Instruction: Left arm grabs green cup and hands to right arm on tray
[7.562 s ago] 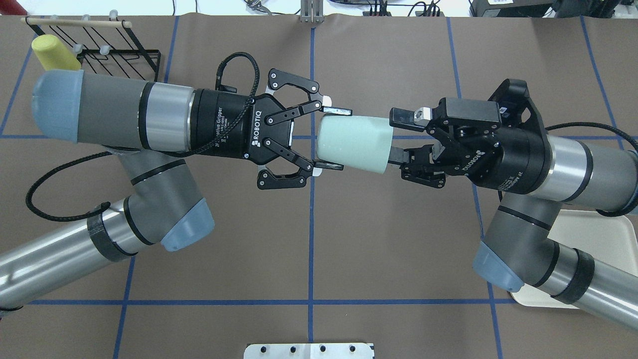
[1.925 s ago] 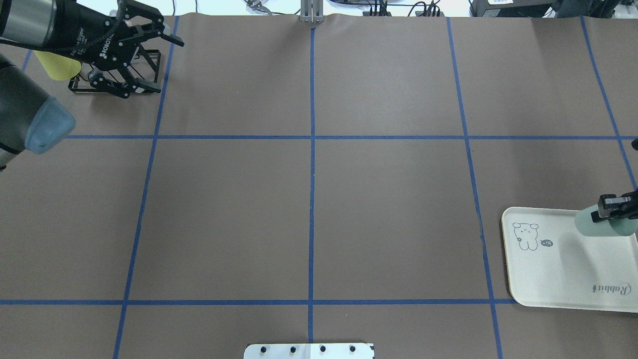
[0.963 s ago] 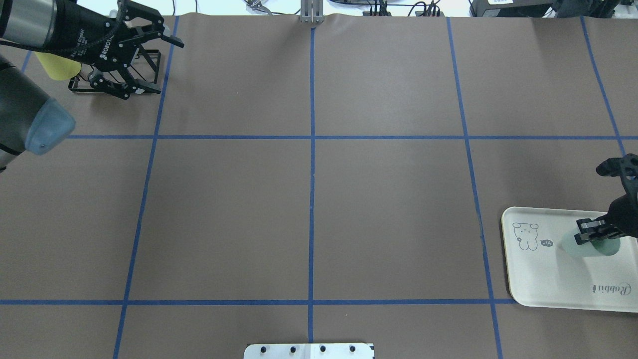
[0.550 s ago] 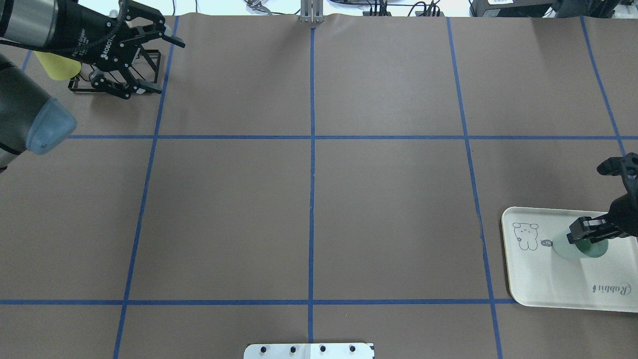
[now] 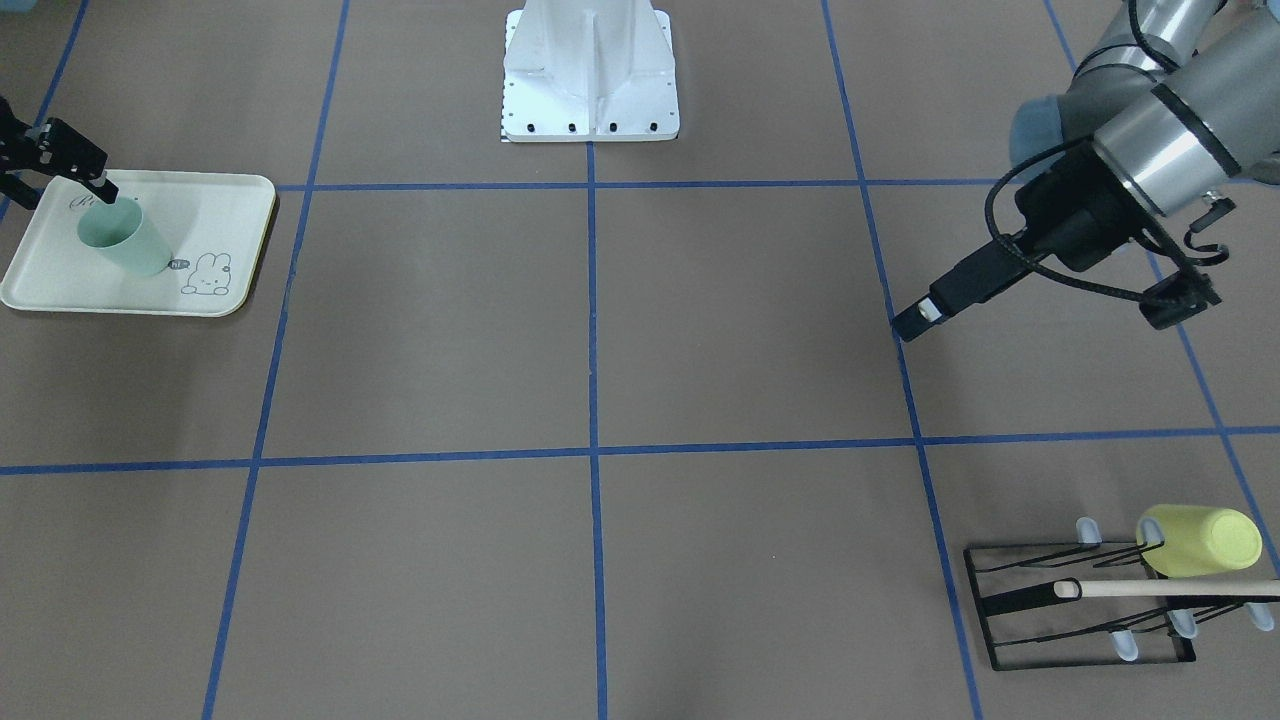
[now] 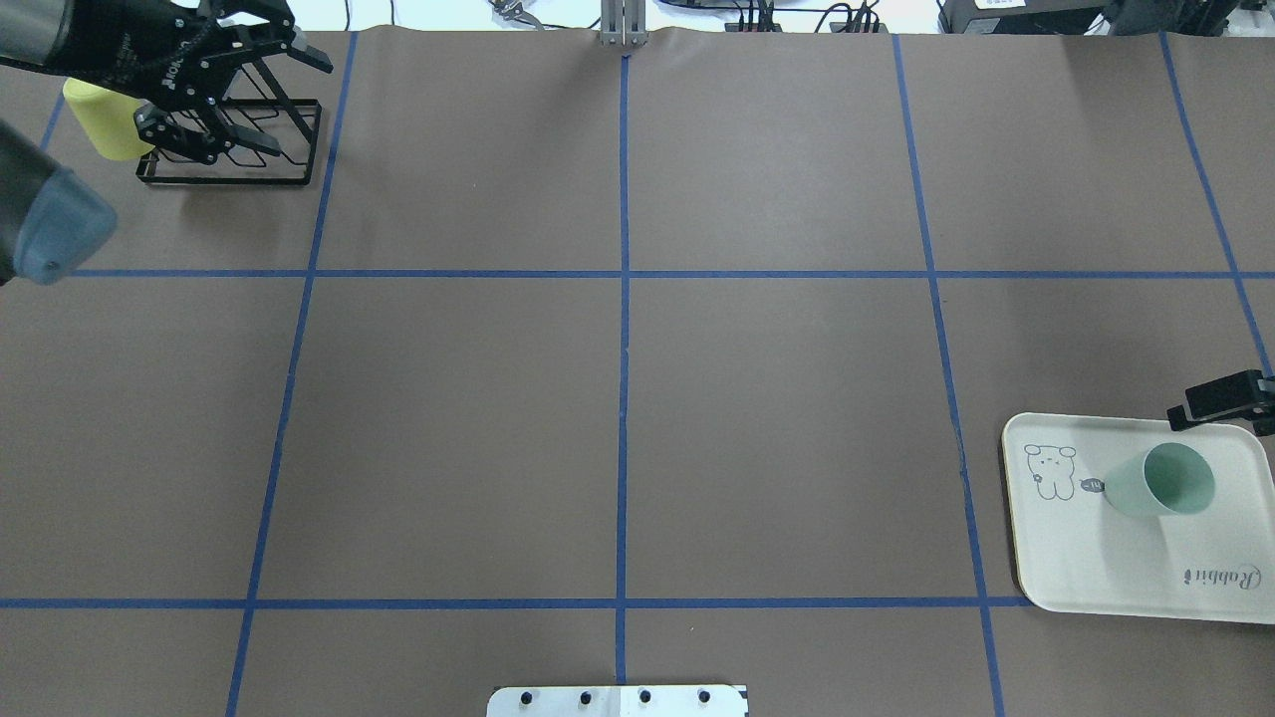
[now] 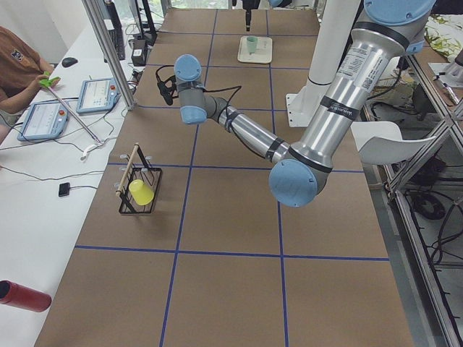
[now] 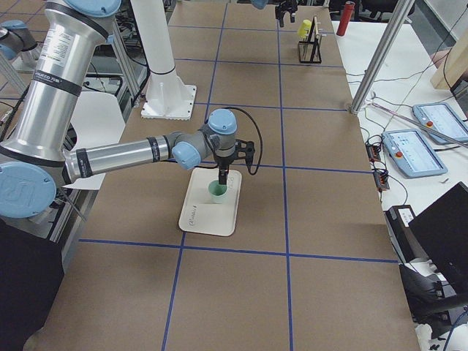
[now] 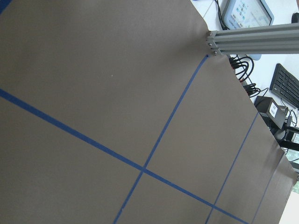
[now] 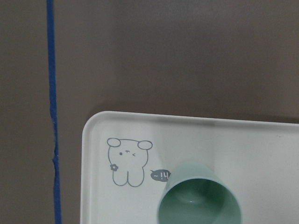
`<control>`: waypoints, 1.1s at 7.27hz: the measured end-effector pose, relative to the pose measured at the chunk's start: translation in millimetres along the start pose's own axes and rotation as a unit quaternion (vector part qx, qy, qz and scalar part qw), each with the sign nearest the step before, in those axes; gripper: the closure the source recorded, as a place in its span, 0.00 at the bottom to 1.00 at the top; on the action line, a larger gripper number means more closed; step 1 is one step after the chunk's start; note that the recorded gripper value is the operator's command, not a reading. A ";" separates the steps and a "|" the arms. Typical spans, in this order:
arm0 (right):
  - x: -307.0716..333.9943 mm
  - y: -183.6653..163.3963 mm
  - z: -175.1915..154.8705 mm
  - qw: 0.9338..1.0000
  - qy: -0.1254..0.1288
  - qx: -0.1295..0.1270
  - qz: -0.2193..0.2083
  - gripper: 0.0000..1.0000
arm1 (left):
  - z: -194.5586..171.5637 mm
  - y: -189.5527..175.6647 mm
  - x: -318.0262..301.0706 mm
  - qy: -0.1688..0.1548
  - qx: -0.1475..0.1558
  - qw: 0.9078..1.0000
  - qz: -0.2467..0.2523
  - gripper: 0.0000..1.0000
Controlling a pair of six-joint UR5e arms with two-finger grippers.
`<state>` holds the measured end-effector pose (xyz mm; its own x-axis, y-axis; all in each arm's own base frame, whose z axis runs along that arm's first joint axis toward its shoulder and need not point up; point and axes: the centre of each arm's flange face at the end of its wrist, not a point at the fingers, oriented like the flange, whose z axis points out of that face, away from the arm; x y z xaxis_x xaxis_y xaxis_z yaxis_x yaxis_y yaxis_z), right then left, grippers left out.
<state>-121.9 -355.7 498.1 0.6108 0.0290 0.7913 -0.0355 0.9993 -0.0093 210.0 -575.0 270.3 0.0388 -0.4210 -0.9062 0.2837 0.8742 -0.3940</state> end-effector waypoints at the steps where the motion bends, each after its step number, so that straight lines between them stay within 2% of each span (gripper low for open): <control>1: 4.8 -9.1 -10.7 1.000 0.000 0.011 -0.006 0.00 | -12.7 -17.7 -18.0 -0.017 0.017 0.999 0.031 0.00; 3: 9.4 -44.2 -38.6 0.999 0.017 0.025 -0.024 0.00 | -43.1 -54.7 -75.1 -0.057 0.049 0.992 0.105 0.00; 4: 8.6 -65.7 -56.6 0.999 0.028 0.029 -0.033 0.00 | -55.2 -70.8 -97.4 -0.084 0.067 0.984 0.139 0.00; 5: 6.6 -86.7 -73.5 0.998 0.038 0.030 -0.042 0.00 | -66.1 -86.8 -119.5 -0.118 0.083 0.974 0.175 0.00; 6: 7.5 -104.9 -85.5 0.997 0.045 0.032 -0.047 0.00 | -83.6 -102.5 -152.0 -0.155 0.089 0.959 0.218 0.00; 8: 19.7 -127.8 -93.2 0.996 0.056 0.034 -0.056 0.00 | -123.6 -121.0 -229.8 -0.217 0.073 0.927 0.296 0.00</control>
<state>-31.6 -480.8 457.9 0.6982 -0.0765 0.7118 -0.0131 0.9927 0.1195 48.3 -554.1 507.3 0.6027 0.0372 -0.7971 0.2140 0.9548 0.2064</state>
